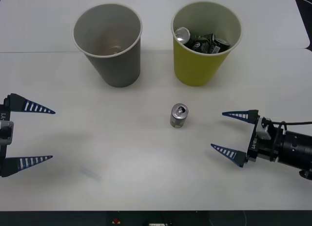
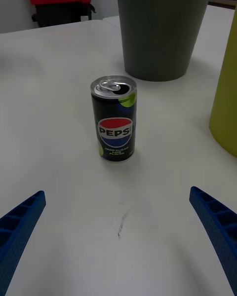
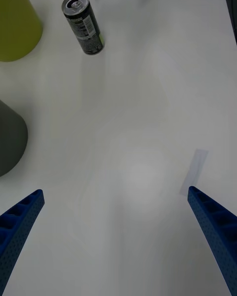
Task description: Put the can into the green bin and the plastic bottle into the gray bin
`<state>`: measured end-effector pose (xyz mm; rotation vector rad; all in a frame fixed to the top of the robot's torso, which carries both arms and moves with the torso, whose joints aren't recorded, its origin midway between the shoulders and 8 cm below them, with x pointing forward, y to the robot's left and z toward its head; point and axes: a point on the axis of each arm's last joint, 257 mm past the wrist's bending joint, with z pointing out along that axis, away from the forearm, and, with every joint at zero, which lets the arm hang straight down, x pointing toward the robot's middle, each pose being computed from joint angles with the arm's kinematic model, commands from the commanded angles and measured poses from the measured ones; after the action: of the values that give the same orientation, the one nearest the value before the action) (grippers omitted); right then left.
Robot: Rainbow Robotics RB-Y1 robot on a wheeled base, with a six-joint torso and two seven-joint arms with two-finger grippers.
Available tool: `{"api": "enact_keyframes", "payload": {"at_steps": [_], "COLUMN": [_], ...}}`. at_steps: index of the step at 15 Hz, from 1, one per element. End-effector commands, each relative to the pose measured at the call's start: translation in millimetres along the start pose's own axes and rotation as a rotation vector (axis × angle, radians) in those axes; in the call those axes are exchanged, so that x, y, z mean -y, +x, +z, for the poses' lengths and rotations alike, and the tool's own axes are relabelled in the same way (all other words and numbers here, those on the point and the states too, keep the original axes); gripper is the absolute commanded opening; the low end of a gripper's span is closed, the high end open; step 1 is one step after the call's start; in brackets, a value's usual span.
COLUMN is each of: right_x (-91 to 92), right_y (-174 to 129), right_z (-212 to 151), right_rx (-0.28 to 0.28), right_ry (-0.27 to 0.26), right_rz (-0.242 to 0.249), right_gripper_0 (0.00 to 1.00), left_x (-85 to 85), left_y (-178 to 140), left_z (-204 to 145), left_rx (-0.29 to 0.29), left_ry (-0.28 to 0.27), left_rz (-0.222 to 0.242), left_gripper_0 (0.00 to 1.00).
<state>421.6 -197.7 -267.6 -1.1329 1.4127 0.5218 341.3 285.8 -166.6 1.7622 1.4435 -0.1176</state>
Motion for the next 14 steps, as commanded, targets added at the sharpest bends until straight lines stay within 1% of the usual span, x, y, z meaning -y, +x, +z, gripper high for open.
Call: {"api": "enact_keyframes", "payload": {"at_steps": [1, 3, 6, 10, 12, 14], "right_x": [-0.6, -1.0, 2.0, 4.4, 2.7, 3.6], "right_y": [0.3, -0.7, -3.2, -3.0, -4.0, -8.0], "right_z": [21.5, 33.8, 45.7, 64.4, 75.4, 85.4], "right_rx": [0.052, 0.078, 0.096, 0.117, 0.132, 0.143], "right_ry": [0.002, -0.001, 0.005, 0.017, 0.019, 0.029], "right_rz": [0.011, 0.035, 0.033, 0.047, 0.054, 0.048], "right_gripper_0": [1.0, 1.0, 1.0, 1.0, 1.0, 1.0], "left_x": [0.0, 0.0, 0.0, 0.0, 0.0, 0.0], "left_y": [0.0, 0.0, 0.0, 0.0, 0.0, 0.0], "left_z": [0.0, 0.0, 0.0, 0.0, 0.0, 0.0], "left_rx": [0.0, 0.0, 0.0, 0.0, 0.0, 0.0], "left_ry": [0.0, 0.0, 0.0, 0.0, 0.0, 0.0], "left_rz": [0.0, 0.0, 0.0, 0.0, 0.0, 0.0], "left_gripper_0": [1.0, 1.0, 1.0, 1.0, 1.0, 1.0]}}
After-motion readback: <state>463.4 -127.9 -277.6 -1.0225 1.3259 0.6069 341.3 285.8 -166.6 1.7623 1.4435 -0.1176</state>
